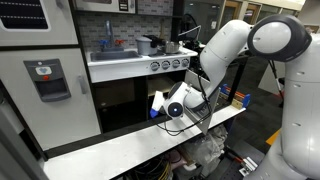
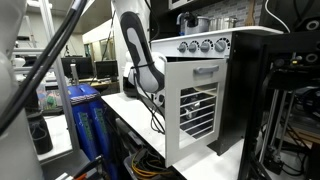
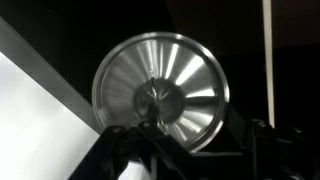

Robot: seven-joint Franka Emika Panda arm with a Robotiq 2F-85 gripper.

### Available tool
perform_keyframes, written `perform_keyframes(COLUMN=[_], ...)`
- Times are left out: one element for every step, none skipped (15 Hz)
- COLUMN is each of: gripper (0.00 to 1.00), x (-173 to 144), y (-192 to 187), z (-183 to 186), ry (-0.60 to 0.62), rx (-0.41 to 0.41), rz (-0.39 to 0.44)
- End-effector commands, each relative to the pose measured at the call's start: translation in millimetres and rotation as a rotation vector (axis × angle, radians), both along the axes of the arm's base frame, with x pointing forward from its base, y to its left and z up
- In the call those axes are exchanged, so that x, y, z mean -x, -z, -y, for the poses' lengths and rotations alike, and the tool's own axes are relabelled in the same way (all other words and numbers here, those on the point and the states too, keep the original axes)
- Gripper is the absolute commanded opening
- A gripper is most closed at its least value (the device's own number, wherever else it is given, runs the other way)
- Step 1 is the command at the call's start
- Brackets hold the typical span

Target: Open the kitchen cabinet, take the lid off the silver pot and put it in the kitchen cabinet

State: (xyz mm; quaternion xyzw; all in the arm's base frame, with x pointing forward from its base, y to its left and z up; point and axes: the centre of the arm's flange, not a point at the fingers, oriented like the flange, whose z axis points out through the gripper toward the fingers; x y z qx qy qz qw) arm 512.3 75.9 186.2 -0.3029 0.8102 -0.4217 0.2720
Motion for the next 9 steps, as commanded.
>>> perform_keyframes(gripper=[0.44,0.44,0.44,0.44,0.44,0.44,0.44,0.44,0.44], x=[-13,-15,-17,-20,-22,-24,-26,-28,-29], y=[9,10,11,12,12,12,13,14,14], z=[-1,0,1,2,3,4,4,5,6], ry=[-0.042,-0.043,-0.046,-0.049,-0.052,-0.056,-0.063,-0.069,-0.075], rx=[0.006,0.009,0.011,0.015,0.015,0.017,0.020,0.023,0.027], rz=[0.005,0.010,0.011,0.013,0.016,0.020,0.020,0.020,0.022])
